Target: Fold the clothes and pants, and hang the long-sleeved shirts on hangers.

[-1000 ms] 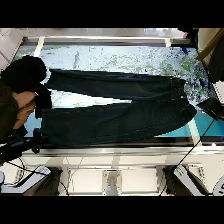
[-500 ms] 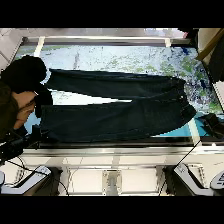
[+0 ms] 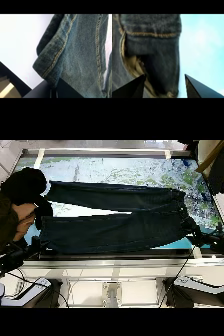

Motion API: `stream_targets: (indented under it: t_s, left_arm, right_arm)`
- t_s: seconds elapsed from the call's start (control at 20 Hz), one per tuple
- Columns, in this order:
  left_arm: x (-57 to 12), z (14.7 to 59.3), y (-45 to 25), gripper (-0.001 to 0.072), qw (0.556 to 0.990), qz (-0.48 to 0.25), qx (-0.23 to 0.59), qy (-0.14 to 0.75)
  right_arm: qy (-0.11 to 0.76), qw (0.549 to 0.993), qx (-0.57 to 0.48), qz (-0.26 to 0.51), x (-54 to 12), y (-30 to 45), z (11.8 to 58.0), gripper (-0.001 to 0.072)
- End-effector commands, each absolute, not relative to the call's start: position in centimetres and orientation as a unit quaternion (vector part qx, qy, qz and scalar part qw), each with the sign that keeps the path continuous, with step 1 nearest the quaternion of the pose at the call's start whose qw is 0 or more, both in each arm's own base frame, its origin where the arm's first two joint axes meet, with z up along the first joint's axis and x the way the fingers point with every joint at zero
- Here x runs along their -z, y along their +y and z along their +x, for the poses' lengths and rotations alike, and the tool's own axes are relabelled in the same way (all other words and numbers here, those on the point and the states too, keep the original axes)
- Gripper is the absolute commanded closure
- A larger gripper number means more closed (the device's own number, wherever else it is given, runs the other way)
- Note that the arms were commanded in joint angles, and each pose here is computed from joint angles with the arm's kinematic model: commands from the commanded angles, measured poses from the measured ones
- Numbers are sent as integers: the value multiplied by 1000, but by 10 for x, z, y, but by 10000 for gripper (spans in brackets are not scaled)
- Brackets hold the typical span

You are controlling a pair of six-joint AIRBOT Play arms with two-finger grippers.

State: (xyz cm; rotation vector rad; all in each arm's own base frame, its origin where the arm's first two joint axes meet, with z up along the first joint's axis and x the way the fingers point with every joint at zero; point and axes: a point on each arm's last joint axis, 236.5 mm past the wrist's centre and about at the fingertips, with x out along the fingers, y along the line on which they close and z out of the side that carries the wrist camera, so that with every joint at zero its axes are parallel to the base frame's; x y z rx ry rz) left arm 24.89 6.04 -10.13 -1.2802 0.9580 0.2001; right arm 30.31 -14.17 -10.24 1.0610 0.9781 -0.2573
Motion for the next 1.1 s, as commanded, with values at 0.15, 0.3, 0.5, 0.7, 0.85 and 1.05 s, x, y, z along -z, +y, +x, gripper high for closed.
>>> stream_targets:
  t_s: [0.15,0.3,0.5,0.7,0.85,1.05]
  left_arm:
    - [96,254,69,691,705,-562,-90,423]
    - [63,276,91,691,738,-535,-68,405]
    - [3,289,106,692,784,-473,-29,401]
    - [-15,256,103,692,799,-399,-61,445]
    - [-41,241,99,692,827,-343,-76,439]
    - [-101,270,131,697,872,-297,-118,372]
  right_arm:
    - [444,765,101,455,104,-130,338,650]
    - [444,784,63,430,64,-131,336,655]
    - [468,790,67,390,19,-146,278,657]
    - [476,792,96,370,-22,-151,208,657]
    - [444,819,151,332,-56,-166,189,658]
    - [447,817,164,326,-73,-170,192,659]
